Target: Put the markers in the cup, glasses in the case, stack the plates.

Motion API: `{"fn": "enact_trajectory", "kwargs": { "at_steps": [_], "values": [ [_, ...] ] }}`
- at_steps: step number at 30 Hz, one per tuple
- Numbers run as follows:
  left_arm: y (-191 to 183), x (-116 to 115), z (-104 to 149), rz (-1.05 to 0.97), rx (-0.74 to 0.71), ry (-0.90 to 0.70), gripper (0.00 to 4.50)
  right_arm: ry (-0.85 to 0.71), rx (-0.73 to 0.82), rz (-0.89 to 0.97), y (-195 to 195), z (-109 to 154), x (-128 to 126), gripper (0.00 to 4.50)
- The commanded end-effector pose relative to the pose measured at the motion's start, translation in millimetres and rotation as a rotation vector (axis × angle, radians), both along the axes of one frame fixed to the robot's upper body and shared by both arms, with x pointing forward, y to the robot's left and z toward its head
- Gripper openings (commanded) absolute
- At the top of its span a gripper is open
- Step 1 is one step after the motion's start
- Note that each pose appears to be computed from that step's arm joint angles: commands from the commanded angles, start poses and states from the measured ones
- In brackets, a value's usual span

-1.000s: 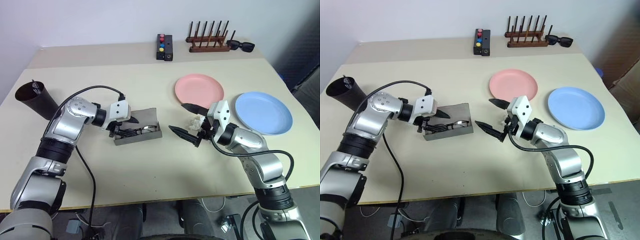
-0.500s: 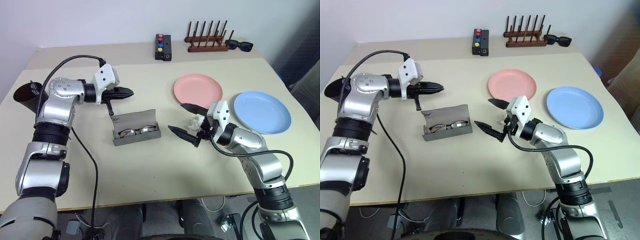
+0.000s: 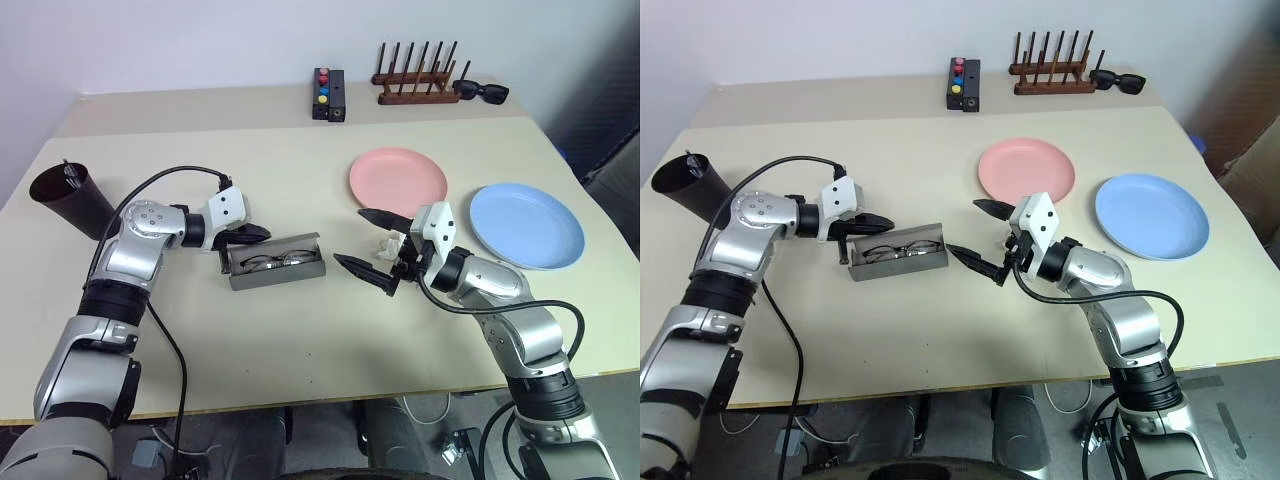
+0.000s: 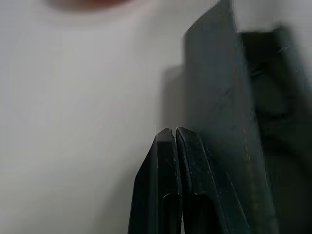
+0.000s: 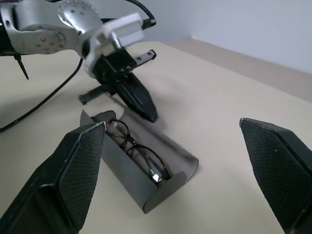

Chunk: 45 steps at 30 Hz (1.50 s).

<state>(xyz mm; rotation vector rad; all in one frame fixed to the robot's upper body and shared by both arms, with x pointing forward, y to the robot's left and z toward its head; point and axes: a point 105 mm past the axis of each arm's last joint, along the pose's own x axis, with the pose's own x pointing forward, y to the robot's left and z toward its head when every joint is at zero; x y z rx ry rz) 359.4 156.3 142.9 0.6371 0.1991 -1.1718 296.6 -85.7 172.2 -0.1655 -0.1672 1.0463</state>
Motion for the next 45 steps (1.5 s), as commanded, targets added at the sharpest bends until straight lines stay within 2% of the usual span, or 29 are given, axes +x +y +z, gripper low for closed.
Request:
{"fn": "enact_trajectory", "kwargs": {
  "at_steps": [1, 4, 10, 16, 20, 23, 26, 31, 35, 39, 40, 41, 43, 45],
  "values": [
    [0, -14, 12, -0.048, -0.020, 0.007, 0.05, -0.055, 0.020, 0.027, 4, 15, -6, 4.50],
    [0, -27, 3, -0.077, 0.010, 0.043, 0.05, -0.055, 0.020, 0.031, 5, 15, -5, 4.50],
    [6, -25, -11, -0.017, 0.043, 0.041, 0.05, -0.055, 0.019, 0.034, 4, 15, -5, 4.50],
    [0, -22, 13, 0.020, -0.140, -0.009, 0.05, -0.054, -0.006, 0.012, 0, 15, -2, 4.50],
    [8, -20, 42, 0.060, -0.233, -0.081, 0.05, -0.091, -0.146, -0.138, -16, 8, 26, 4.50],
    [10, -29, 51, 0.050, -0.237, -0.122, 0.05, -0.132, -0.218, -0.270, -30, 11, 52, 4.50],
    [6, -41, 57, 0.032, -0.302, -0.123, 0.05, -0.153, -0.301, -0.318, -35, 8, 65, 4.50],
    [-12, -74, 42, -0.008, -0.411, -0.020, 0.05, -0.199, -0.512, -0.371, -42, -5, 89, 4.50],
    [-14, -79, 28, 0.067, -0.445, 0.018, 0.05, -0.208, -0.617, -0.371, -43, -18, 105, 4.50],
    [-18, -82, 26, 0.098, -0.489, 0.013, 0.05, -0.196, -0.649, -0.399, -44, -24, 119, 4.50],
    [-21, -82, 26, 0.106, -0.511, 0.014, 0.00, -0.195, -0.667, -0.406, -44, -26, 122, 3.98],
    [-23, -83, 27, 0.108, -0.533, 0.012, 0.00, -0.193, -0.686, -0.414, -45, -29, 124, 3.69],
    [-27, -84, 27, 0.115, -0.570, 0.018, 0.00, -0.192, -0.705, -0.424, -47, -31, 128, 2.80],
    [-29, -85, 28, 0.119, -0.589, 0.023, 0.00, -0.190, -0.707, -0.433, -48, -31, 130, 1.74]
  ]
}}
